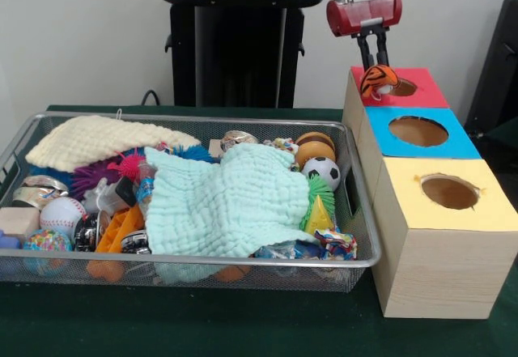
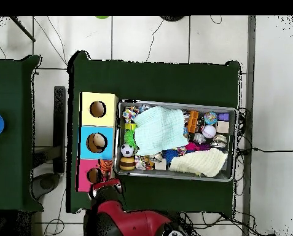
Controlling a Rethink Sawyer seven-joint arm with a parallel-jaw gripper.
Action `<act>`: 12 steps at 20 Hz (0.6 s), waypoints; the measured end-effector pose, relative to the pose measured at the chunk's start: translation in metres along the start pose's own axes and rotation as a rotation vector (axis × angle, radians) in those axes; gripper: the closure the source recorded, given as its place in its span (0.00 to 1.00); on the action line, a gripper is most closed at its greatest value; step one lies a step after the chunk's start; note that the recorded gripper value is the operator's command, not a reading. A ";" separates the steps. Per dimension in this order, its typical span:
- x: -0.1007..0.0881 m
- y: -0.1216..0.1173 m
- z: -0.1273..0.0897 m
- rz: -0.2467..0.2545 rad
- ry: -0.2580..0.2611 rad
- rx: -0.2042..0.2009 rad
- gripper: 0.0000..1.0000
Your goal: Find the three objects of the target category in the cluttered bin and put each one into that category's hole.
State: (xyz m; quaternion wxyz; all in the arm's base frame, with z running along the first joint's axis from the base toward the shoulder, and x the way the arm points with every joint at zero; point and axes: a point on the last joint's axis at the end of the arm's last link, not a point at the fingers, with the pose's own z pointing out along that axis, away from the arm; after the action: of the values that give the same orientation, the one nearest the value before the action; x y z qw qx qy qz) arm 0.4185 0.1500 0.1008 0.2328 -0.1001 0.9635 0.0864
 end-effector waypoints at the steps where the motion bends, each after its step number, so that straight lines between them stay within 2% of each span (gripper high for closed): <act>1: 0.002 0.000 0.001 0.003 0.003 0.000 1.00; 12: 0.008 0.001 0.003 0.003 0.001 0.009 1.00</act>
State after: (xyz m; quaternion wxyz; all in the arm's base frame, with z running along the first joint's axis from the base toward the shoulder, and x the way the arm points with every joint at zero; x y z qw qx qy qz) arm 0.4129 0.1502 0.0947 0.2326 -0.0978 0.9642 0.0821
